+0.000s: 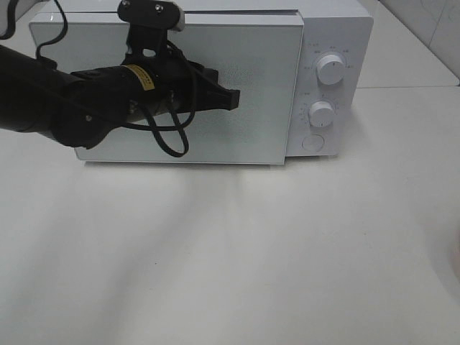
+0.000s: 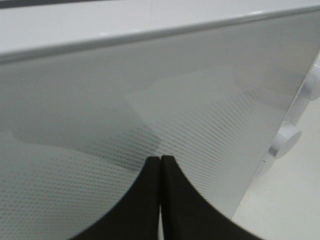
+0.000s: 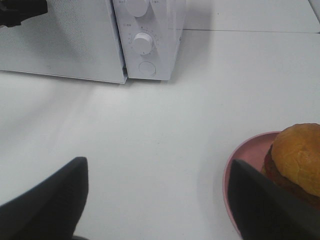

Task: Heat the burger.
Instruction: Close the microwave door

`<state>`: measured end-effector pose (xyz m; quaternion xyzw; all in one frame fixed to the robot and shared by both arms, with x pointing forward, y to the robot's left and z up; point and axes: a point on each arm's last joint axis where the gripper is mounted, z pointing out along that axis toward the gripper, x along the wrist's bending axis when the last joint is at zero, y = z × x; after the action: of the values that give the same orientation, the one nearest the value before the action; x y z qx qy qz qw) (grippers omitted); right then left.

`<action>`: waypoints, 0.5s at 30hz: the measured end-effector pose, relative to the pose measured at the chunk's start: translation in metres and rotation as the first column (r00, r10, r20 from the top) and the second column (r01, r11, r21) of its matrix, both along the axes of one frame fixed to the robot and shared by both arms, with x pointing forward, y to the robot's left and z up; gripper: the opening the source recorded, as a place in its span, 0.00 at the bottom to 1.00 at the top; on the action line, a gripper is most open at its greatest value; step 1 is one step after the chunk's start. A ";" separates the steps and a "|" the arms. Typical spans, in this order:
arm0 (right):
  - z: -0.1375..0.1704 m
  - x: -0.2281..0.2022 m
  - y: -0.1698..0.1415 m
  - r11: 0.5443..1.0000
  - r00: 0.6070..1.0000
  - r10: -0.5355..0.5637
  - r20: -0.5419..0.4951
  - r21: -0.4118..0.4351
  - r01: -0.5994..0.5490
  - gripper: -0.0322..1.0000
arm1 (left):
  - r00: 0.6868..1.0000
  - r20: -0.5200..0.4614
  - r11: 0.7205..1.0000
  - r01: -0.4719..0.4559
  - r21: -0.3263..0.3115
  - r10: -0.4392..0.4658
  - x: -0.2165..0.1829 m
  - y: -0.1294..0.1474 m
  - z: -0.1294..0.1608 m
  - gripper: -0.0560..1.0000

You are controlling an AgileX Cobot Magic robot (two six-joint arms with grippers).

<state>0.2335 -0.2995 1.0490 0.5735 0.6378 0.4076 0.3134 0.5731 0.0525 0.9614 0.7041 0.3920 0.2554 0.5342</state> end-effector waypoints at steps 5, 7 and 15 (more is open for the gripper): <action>0.000 0.000 0.000 1.000 1.000 0.000 0.000 0.000 0.000 0.77 | 1.000 -0.010 1.000 -0.001 0.003 0.001 0.006 -0.009 -0.004 0.05; 0.000 0.000 0.000 1.000 1.000 0.000 0.000 0.000 0.000 0.77 | 1.000 -0.017 1.000 0.005 0.006 -0.005 0.008 -0.014 -0.005 0.05; 0.000 0.000 0.000 1.000 1.000 0.000 0.000 0.000 0.000 0.77 | 1.000 -0.006 1.000 0.018 0.025 -0.018 0.017 -0.029 -0.002 0.05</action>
<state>0.2335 -0.2995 1.0490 0.5735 0.6378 0.4076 0.3134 0.5906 0.0238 0.9598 0.7150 0.3840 0.2531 0.5266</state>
